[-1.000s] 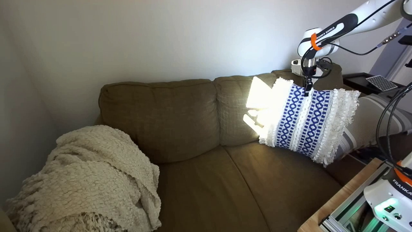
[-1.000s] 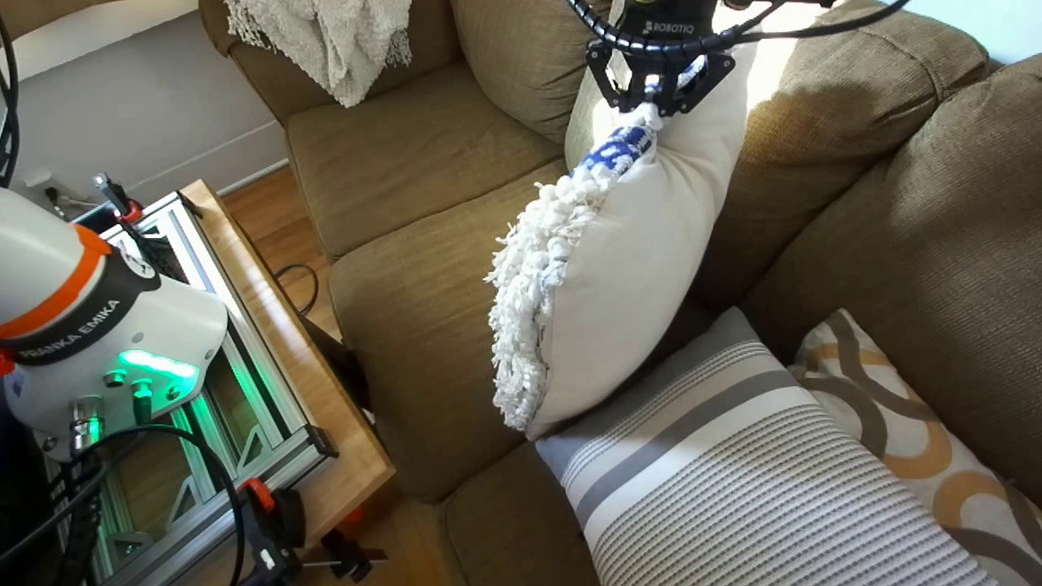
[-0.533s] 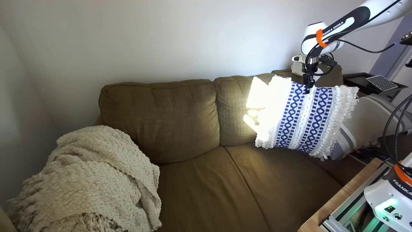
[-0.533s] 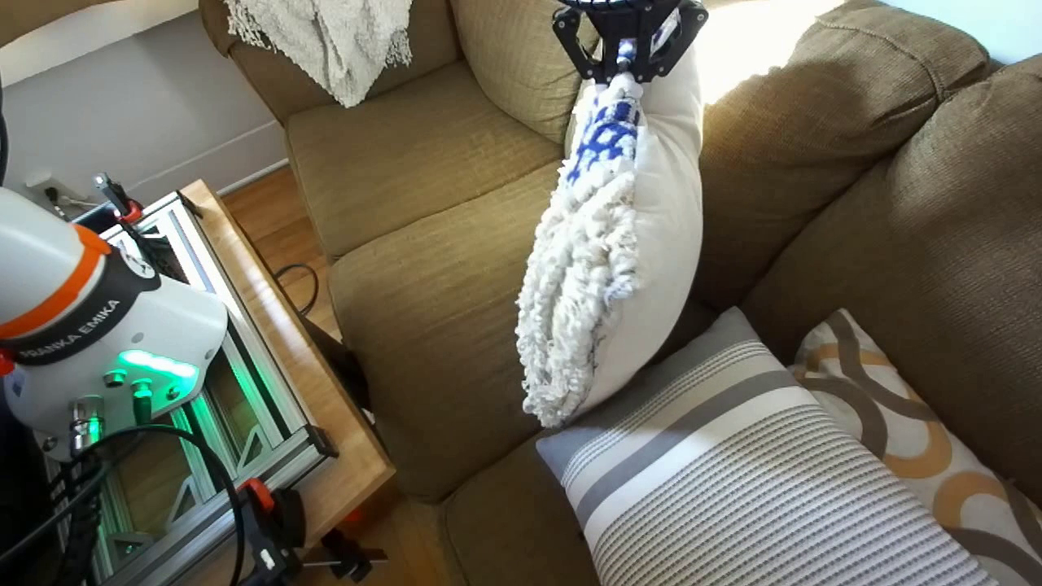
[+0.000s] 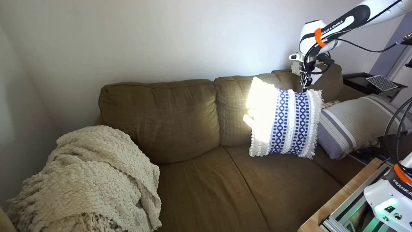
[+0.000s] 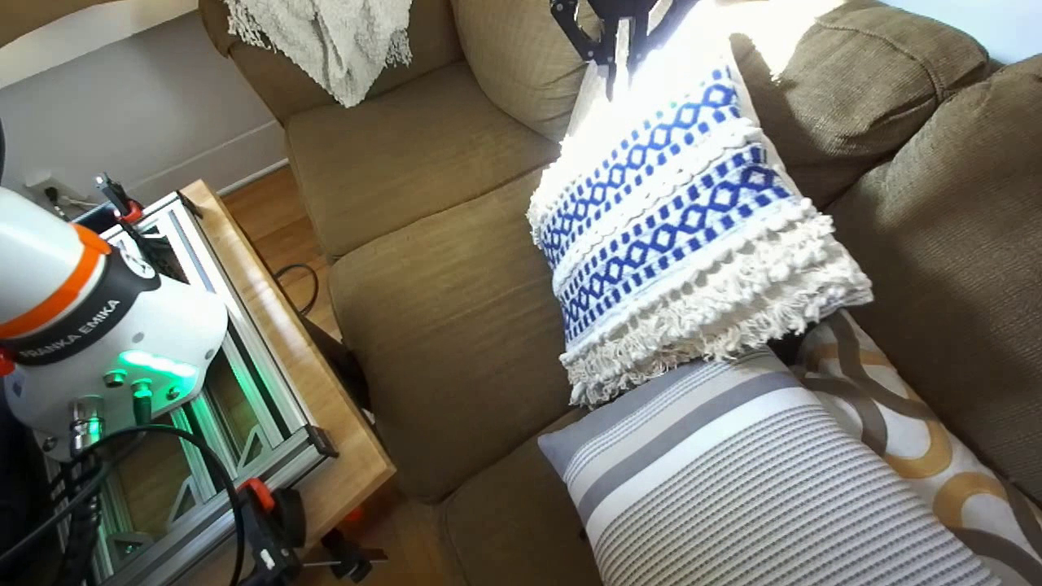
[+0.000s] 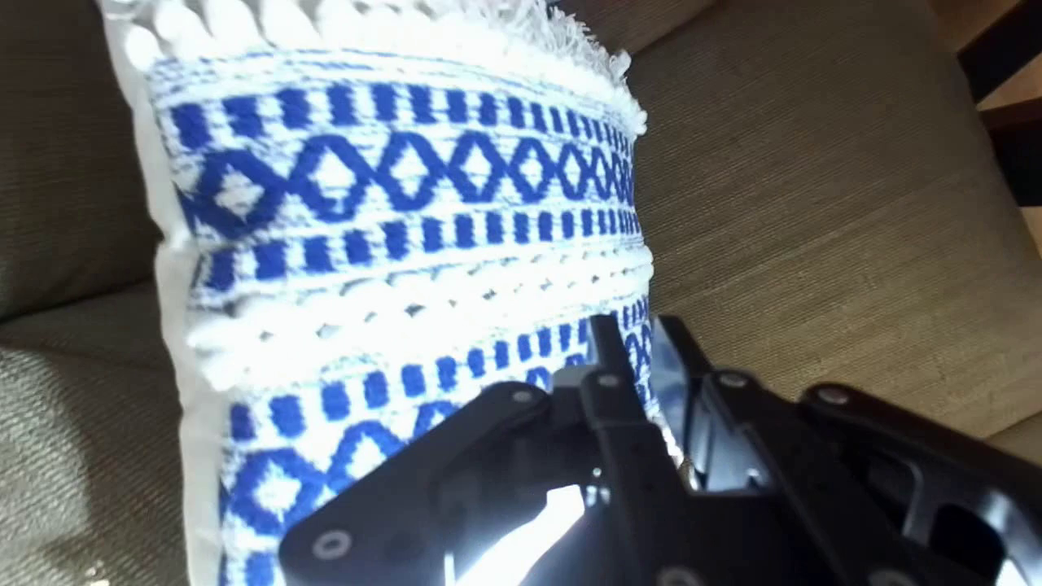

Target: Move the blue and white pillow to the middle of the sofa back and move gray pillow in front of the blue and white pillow

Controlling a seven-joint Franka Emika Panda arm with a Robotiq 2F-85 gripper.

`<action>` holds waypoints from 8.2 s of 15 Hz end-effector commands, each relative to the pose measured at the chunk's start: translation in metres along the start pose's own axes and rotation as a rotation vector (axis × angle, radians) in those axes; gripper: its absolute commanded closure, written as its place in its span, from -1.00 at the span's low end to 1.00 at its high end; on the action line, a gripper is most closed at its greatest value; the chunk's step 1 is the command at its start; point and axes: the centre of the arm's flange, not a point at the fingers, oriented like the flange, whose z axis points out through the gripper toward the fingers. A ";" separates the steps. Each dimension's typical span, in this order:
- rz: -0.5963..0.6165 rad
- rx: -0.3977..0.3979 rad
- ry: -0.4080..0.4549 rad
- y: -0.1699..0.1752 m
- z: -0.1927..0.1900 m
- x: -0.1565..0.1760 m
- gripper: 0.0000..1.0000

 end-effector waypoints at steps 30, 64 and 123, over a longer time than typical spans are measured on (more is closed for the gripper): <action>-0.148 -0.068 0.316 0.102 0.133 0.013 0.09; -0.538 -0.010 0.446 0.052 0.003 0.115 0.23; 1.420 -0.139 0.412 0.065 0.100 -0.161 -1.00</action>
